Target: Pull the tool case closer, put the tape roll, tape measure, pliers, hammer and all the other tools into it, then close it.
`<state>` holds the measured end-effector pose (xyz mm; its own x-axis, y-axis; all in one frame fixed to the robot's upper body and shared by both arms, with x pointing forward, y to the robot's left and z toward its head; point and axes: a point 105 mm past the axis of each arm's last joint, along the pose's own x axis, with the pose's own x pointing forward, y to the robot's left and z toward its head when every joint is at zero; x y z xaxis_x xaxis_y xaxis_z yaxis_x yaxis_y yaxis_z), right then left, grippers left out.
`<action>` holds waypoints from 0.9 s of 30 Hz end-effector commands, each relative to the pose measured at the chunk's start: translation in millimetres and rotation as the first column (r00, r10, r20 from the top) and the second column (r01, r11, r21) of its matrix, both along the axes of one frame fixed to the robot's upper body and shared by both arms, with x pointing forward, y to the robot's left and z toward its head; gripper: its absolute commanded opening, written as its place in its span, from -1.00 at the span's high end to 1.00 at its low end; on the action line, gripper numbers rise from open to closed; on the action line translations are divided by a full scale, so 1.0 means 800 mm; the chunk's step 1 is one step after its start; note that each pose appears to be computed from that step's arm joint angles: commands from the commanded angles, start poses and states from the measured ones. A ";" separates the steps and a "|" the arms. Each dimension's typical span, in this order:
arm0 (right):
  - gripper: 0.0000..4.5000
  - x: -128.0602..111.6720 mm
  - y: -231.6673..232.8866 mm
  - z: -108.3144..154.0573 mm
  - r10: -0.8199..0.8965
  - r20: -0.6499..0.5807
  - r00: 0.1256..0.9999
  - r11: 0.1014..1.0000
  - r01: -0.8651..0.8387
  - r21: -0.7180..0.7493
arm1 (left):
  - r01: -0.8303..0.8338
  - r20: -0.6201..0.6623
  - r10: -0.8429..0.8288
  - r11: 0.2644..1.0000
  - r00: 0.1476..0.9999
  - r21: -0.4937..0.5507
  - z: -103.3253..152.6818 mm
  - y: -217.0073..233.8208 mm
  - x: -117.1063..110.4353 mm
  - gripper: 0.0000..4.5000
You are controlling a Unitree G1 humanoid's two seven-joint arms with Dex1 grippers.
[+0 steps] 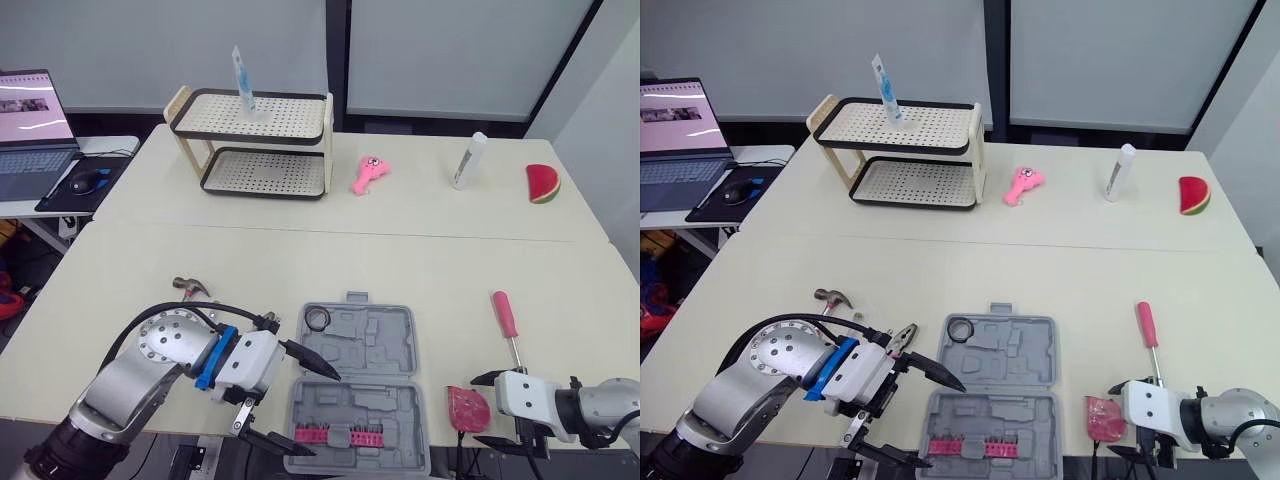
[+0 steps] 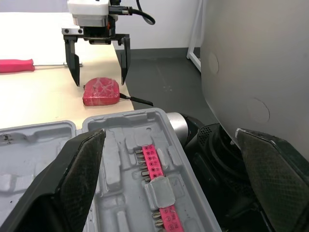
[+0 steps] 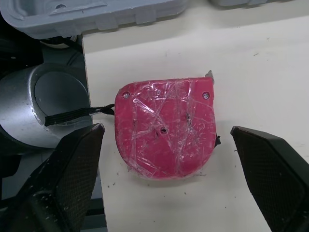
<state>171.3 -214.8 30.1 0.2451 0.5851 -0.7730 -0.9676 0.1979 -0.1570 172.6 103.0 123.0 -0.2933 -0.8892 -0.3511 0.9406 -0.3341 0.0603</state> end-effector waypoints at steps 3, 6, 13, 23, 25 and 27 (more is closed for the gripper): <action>-0.99 0.005 0.007 0.000 0.010 0.001 1.000 1.000 -0.010 0.002 | 0.029 0.005 -0.029 0.999 1.000 -0.025 0.011 -0.009 -0.006 -1.00; -0.99 0.006 0.008 -0.002 0.016 -0.001 1.000 1.000 -0.016 -0.010 | 0.028 0.003 -0.028 0.999 1.000 -0.024 0.011 -0.010 -0.006 -1.00; -0.91 0.004 0.009 -0.008 0.012 -0.009 1.000 1.000 -0.012 -0.026 | 0.025 0.006 -0.024 0.999 1.000 -0.024 0.011 -0.011 -0.003 -1.00; -0.42 0.025 0.011 0.019 -0.010 0.076 0.997 0.999 0.013 -0.035 | -0.103 0.009 0.103 0.995 0.995 -0.005 0.011 0.005 0.028 -1.00; -0.42 0.032 0.016 0.038 -0.015 0.095 0.995 0.999 0.019 -0.045 | -0.163 0.031 0.163 0.987 0.986 0.011 0.010 0.014 0.042 -1.00; -0.42 0.040 0.027 0.060 0.008 0.098 0.995 0.998 -0.001 -0.064 | -0.231 0.059 0.229 0.972 0.972 0.033 0.010 0.023 0.058 -1.00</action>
<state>198.2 -202.2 56.4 0.3075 0.5283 -0.7915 -0.9506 0.2074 -0.2309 209.0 115.0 124.4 -0.1269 -0.9183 -0.3750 0.9856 -0.1593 0.0565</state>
